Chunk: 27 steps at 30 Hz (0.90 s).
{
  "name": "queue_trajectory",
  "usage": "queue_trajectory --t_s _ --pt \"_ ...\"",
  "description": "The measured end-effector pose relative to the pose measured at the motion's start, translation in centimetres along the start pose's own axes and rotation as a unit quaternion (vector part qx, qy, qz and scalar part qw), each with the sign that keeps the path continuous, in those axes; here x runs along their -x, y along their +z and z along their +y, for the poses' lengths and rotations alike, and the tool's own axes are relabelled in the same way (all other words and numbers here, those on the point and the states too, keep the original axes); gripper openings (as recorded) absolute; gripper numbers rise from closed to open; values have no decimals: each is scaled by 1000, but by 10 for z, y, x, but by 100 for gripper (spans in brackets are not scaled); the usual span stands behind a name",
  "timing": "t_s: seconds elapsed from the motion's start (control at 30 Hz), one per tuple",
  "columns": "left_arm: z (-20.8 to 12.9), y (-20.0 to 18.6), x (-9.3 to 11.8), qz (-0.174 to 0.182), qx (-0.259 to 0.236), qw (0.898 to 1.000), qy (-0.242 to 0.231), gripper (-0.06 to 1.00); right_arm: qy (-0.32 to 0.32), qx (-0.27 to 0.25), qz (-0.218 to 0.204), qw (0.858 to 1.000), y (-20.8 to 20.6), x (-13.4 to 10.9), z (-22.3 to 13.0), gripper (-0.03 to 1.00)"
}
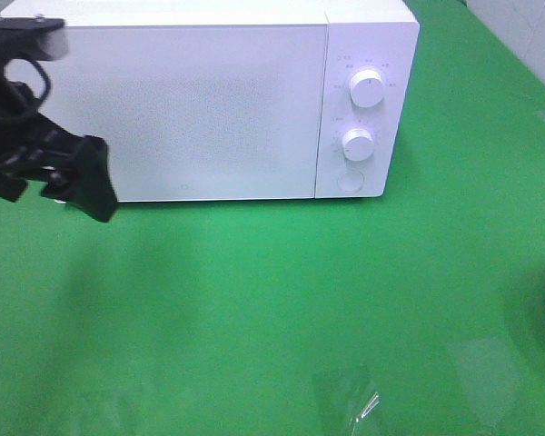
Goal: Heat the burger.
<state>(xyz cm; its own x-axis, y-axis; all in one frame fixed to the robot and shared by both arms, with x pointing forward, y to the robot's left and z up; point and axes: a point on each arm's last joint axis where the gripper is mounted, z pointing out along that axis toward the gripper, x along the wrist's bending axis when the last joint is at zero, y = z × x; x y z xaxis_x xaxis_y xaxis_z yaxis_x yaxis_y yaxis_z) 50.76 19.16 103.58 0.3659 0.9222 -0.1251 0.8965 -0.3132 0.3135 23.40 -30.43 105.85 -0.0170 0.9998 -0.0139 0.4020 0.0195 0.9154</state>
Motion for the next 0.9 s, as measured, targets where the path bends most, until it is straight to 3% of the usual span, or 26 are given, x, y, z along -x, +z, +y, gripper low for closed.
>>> queue_trajectory --t_s 0.13,0.27,0.5,0.9 --pt "-12 -26 -42 28 -2 997 -67 97 0 0 0 1000 0 0 0 76" --pt "-25 -46 -63 43 -1 994 -104 97 0 0 0 1000 0 0 0 76" --pt "-49 -67 -68 57 11 992 -113 97 0 0 0 1000 0 0 0 76" --pt "-141 -58 -50 81 -4 990 -114 97 0 0 0 1000 0 0 0 76"
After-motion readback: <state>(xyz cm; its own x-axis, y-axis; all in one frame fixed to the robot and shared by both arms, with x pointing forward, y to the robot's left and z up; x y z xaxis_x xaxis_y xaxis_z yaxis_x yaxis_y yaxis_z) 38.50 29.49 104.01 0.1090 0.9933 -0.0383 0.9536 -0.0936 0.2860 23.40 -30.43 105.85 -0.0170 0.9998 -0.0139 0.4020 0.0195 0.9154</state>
